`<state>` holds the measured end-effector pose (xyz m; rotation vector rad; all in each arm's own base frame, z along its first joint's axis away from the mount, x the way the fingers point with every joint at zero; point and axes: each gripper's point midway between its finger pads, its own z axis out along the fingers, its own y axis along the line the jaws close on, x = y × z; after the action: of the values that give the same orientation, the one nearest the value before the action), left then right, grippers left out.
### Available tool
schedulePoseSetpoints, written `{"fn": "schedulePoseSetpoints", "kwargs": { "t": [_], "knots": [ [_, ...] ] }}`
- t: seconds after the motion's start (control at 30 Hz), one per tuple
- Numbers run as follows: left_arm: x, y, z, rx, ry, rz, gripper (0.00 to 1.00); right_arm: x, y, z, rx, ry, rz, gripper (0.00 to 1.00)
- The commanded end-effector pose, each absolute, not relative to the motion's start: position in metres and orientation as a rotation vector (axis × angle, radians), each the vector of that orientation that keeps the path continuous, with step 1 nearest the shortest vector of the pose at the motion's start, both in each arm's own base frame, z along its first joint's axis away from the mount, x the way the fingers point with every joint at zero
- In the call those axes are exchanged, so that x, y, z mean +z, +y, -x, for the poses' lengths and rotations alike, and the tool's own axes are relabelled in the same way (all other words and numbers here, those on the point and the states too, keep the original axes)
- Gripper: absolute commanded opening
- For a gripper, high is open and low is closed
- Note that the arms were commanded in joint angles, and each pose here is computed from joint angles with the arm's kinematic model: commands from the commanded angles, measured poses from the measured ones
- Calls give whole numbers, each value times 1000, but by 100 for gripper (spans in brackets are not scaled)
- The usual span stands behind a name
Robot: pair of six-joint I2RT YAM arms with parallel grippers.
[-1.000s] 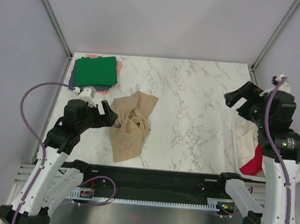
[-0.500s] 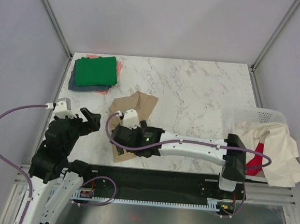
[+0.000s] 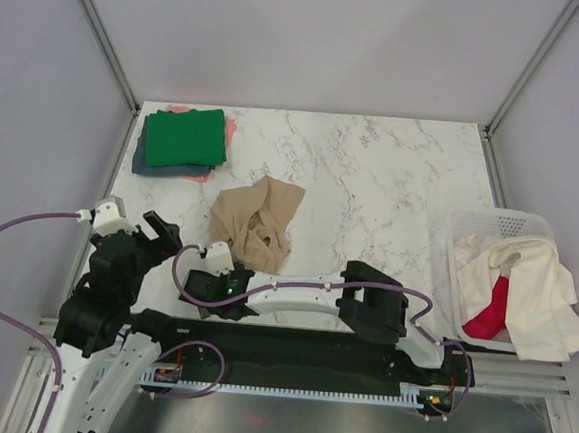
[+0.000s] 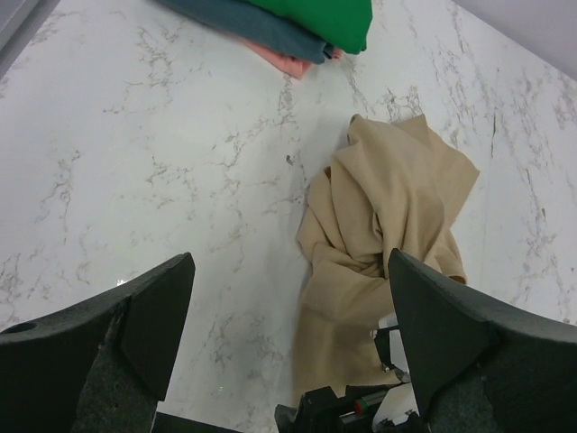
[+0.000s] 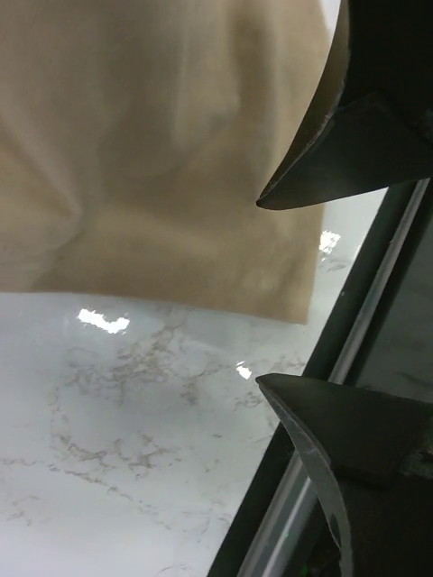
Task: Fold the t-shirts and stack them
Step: Flatten the tshirt out
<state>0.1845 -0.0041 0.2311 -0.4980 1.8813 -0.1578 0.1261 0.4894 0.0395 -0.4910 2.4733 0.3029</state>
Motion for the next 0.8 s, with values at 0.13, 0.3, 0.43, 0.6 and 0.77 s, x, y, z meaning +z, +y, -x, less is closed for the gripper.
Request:
{"fn": "schedulePoseSetpoints", "kwargs": {
  "t": [0.13, 0.3, 0.43, 0.6, 0.77],
  "knots": [
    [254, 4, -182, -191, 1774, 595, 96, 4, 505, -119, 275, 2525, 497, 72],
    [255, 5, -180, -192, 1760, 600, 96, -42, 468, -108, 130, 2613, 490, 50],
    [255, 6, -180, -187, 1757, 605, 96, -57, 428, -105, 43, 2626, 460, 31],
    [254, 7, -181, -177, 1764, 604, 96, -13, 410, -121, 12, 2544, 429, 0],
    [254, 7, -182, -170, 1774, 590, 96, 128, 370, -154, 24, 2324, 264, 0]
  ]
}}
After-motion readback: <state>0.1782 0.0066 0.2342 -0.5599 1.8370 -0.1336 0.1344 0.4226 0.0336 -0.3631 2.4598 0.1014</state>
